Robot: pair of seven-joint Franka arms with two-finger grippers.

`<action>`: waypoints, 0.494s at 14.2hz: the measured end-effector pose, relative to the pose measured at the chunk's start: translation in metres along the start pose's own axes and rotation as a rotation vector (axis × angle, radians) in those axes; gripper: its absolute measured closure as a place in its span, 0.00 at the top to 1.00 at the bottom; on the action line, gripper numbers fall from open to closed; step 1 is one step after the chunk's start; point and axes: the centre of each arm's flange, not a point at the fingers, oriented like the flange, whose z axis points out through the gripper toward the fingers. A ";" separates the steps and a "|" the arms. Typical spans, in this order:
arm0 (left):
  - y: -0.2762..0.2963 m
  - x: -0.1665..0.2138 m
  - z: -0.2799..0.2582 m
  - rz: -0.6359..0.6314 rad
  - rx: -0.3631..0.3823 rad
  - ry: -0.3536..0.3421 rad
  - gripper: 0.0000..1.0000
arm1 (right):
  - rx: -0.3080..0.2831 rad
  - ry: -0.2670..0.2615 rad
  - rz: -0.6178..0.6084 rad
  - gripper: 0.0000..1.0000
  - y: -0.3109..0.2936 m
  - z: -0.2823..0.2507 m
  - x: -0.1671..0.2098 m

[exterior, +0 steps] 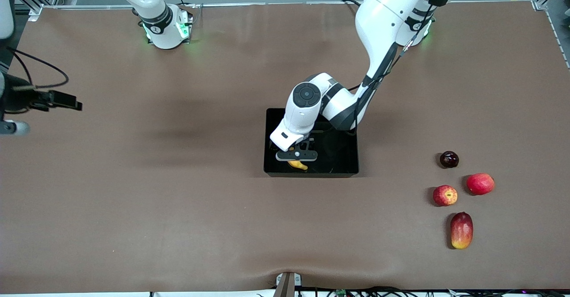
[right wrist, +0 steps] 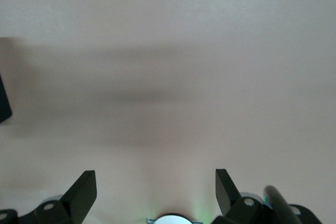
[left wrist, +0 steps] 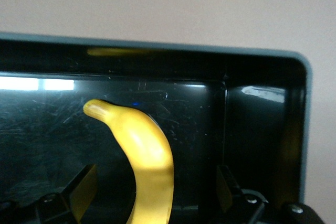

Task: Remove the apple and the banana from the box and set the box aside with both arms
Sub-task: 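Open the left gripper, move back into the tray and grasp the banana, then carry the banana out with the left gripper while the right gripper grasps the tray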

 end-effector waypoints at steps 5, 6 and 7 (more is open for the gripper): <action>-0.001 -0.016 0.040 0.002 0.001 -0.001 0.92 | -0.007 -0.051 -0.030 1.00 -0.025 0.048 0.032; -0.001 -0.018 0.045 0.016 0.009 0.001 0.81 | -0.007 -0.060 -0.022 1.00 -0.031 0.055 0.036; -0.002 -0.019 0.047 0.017 0.014 0.002 0.71 | -0.008 -0.067 -0.001 1.00 -0.041 0.061 0.038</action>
